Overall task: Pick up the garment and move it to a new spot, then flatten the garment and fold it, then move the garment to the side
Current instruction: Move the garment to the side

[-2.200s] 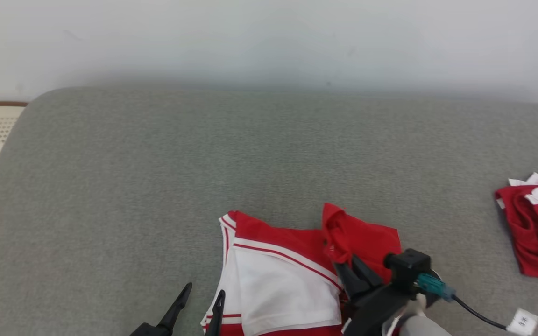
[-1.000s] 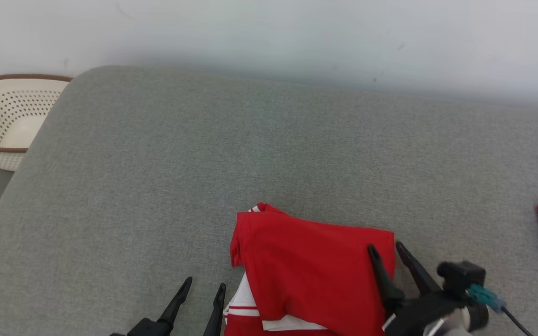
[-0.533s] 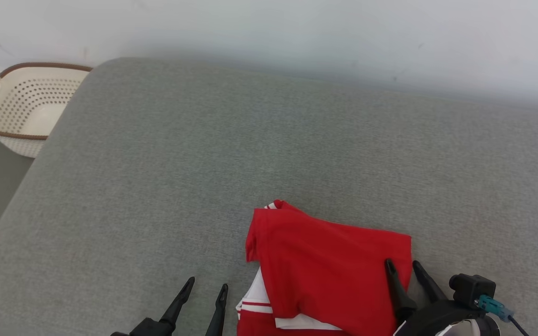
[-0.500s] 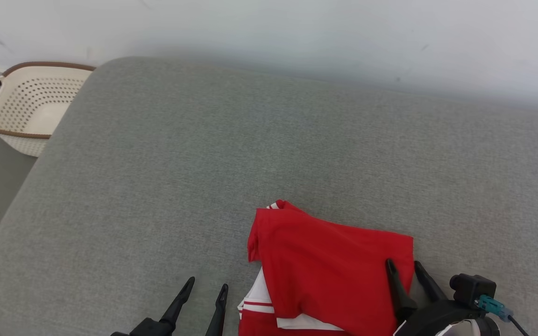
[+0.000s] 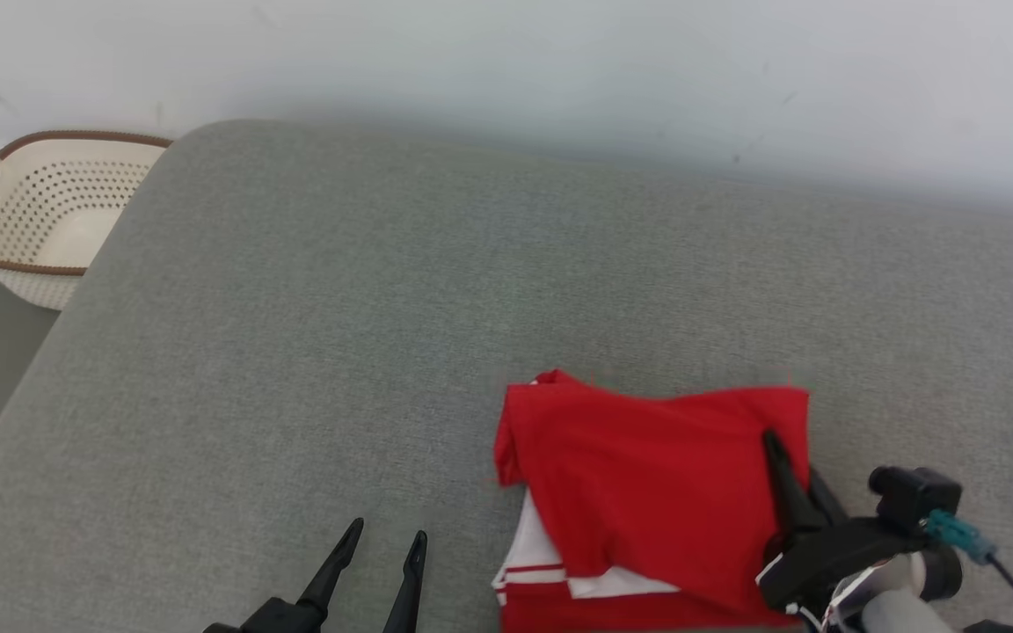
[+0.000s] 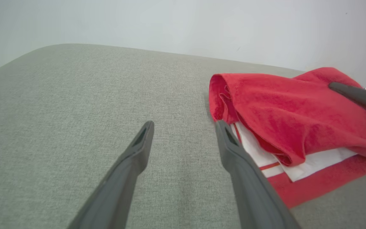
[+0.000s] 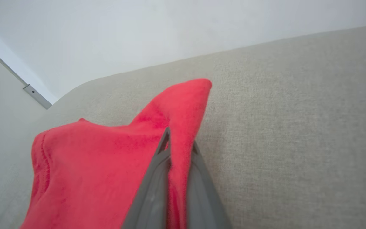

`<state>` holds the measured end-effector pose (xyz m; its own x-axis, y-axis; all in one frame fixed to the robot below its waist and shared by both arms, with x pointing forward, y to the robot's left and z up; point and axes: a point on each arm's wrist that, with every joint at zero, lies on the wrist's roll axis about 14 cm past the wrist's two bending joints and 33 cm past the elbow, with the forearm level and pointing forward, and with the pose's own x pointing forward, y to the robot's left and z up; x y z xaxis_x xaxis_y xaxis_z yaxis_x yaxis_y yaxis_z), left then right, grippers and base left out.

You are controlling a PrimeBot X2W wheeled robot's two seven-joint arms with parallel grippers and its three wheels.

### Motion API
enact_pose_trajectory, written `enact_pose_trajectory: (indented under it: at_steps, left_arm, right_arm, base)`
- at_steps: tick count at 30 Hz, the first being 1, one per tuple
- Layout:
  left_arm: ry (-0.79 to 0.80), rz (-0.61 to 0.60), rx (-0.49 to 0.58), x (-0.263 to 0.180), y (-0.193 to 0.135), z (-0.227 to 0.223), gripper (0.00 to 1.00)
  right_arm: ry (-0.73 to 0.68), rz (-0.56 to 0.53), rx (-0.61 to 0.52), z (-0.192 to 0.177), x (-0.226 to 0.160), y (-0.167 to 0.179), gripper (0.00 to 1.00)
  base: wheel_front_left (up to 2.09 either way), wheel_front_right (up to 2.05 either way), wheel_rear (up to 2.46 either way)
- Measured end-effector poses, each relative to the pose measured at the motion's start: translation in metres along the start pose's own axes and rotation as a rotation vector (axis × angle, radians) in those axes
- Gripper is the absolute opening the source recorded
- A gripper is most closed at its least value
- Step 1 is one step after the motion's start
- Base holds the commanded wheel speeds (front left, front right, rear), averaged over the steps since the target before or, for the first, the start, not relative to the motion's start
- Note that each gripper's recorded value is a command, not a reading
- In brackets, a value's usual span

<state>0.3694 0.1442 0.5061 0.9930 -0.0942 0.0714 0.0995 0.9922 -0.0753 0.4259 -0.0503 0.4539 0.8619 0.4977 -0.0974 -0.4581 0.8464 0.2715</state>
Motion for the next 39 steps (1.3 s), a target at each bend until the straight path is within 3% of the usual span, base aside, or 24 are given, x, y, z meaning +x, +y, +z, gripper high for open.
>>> enact_pose_trajectory:
  at_steps: [7,11,31,39]
  left_arm:
    - [-0.016,-0.044,-0.007,0.007,-0.014,0.004,1.00]
    - [-0.030,-0.091,-0.013,0.013,-0.029,0.008,1.00]
    - [-0.088,-0.415,-0.034,0.048,-0.140,0.020,1.00]
    - [-0.123,-0.593,-0.061,0.054,-0.203,0.029,1.00]
  right_arm:
    - [-0.133,-0.017,-0.094,0.049,-0.004,-0.012,0.00]
    - [-0.155,-0.053,-0.116,0.057,-0.016,-0.022,0.00]
    - [-0.168,-0.405,-0.068,0.045,-0.132,-0.094,0.00]
    - [-0.177,-0.546,-0.044,0.038,-0.182,-0.113,0.00]
  base:
    - [0.00,0.00,0.00]
    - [0.00,0.00,0.00]
    - [0.00,0.00,0.00]
    - [0.00,0.00,0.00]
